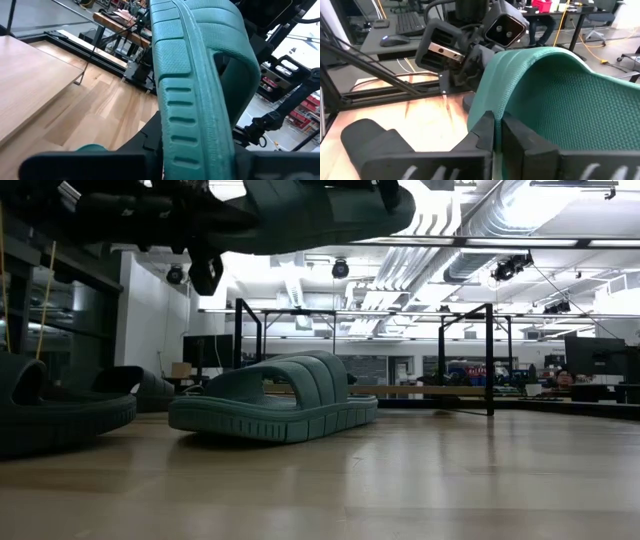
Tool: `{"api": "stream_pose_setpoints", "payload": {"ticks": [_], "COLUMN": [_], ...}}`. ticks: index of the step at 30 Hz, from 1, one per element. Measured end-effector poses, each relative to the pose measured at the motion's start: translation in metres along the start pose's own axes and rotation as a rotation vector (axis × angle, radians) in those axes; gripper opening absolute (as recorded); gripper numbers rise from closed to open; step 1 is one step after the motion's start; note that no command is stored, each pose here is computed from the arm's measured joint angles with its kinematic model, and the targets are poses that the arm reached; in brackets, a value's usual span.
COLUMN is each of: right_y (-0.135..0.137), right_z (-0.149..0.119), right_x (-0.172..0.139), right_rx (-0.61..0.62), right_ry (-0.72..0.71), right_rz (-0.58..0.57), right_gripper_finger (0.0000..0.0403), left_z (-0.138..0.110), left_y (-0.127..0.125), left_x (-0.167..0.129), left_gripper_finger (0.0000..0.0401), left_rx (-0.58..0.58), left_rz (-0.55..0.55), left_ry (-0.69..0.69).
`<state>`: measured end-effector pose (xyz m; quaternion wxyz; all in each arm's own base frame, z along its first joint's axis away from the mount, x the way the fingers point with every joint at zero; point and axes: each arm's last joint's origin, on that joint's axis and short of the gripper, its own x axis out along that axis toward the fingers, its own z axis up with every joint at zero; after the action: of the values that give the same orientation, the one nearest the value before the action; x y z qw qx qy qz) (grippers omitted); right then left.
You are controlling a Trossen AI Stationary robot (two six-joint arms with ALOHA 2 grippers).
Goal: Pick and place slides into the shelf
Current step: Put the bottom green slipper on the shelf
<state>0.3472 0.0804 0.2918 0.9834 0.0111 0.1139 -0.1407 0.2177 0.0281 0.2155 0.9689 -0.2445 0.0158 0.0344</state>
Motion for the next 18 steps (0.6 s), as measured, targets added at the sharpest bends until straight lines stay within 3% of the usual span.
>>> {"api": "stream_pose_setpoints", "payload": {"ticks": [4,11,18], "right_y": [0.000,0.000,-0.002], "right_z": [0.000,-0.001,-0.003], "right_x": [0.000,0.000,-0.002], "right_rx": [-0.049,-0.133,-0.267], "right_ry": [0.000,0.007,0.043], "right_rz": [0.001,-0.002,-0.009], "right_gripper_finger": [0.0049,0.0130,0.0187], "left_z": [0.002,0.003,0.004], "left_y": [-0.001,-0.003,-0.004], "left_x": [-0.003,-0.008,-0.015], "left_gripper_finger": [0.0055,0.0027,0.0056], "left_rx": [-0.009,-0.009,-0.017], "left_rz": [-0.006,0.006,0.012], "left_ry": [0.003,0.024,0.053]}}
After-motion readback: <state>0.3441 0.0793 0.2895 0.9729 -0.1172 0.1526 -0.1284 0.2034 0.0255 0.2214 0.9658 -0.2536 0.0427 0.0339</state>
